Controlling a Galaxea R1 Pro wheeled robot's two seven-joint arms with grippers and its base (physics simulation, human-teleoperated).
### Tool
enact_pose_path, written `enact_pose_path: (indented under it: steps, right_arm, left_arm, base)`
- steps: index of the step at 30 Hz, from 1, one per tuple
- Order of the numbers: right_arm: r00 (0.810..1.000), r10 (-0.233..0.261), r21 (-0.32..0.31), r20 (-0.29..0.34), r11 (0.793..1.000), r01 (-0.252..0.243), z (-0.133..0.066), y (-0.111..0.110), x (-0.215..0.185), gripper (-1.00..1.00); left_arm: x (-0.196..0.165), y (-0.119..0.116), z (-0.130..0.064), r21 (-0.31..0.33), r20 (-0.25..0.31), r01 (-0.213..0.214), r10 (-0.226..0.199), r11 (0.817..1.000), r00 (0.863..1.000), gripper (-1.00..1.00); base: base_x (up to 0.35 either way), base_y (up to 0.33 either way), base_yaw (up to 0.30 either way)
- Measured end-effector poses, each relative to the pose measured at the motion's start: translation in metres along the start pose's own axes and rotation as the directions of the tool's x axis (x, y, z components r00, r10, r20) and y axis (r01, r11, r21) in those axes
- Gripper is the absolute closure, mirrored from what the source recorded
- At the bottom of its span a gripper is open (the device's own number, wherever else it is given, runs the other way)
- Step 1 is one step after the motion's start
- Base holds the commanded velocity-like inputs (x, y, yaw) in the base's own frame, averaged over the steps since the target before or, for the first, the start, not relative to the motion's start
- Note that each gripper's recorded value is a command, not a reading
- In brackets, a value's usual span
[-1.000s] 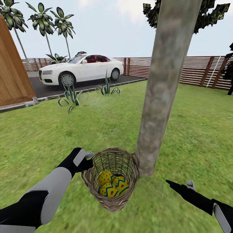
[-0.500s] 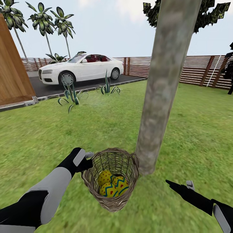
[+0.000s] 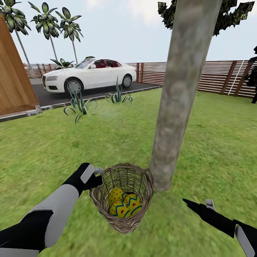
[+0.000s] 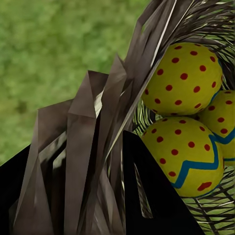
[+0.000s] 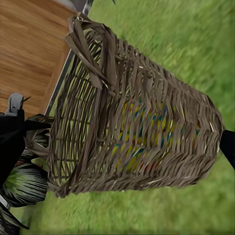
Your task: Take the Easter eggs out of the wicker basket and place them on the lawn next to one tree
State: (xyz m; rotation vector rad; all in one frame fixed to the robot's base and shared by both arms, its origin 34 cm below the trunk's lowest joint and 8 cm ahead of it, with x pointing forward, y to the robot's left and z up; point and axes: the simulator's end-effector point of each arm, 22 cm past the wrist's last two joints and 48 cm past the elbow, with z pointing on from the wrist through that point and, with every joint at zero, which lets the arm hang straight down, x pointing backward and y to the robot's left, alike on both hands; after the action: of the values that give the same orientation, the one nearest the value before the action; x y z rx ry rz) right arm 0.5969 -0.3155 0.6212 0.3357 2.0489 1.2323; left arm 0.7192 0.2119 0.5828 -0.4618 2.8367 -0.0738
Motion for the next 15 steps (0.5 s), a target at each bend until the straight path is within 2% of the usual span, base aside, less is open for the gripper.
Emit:
enact_pose_path:
  steps: [15]
  right_arm:
    - [1.0, 0.0, 0.0, 0.0, 1.0, 0.0, 0.005, -0.025, 0.017, -1.0]
  left_arm:
    - [0.013, 0.003, 0.028, 0.004, 0.0, 0.001, -0.001, 1.0, 1.0, 1.0]
  base:
    - [0.0, 0.0, 0.0]
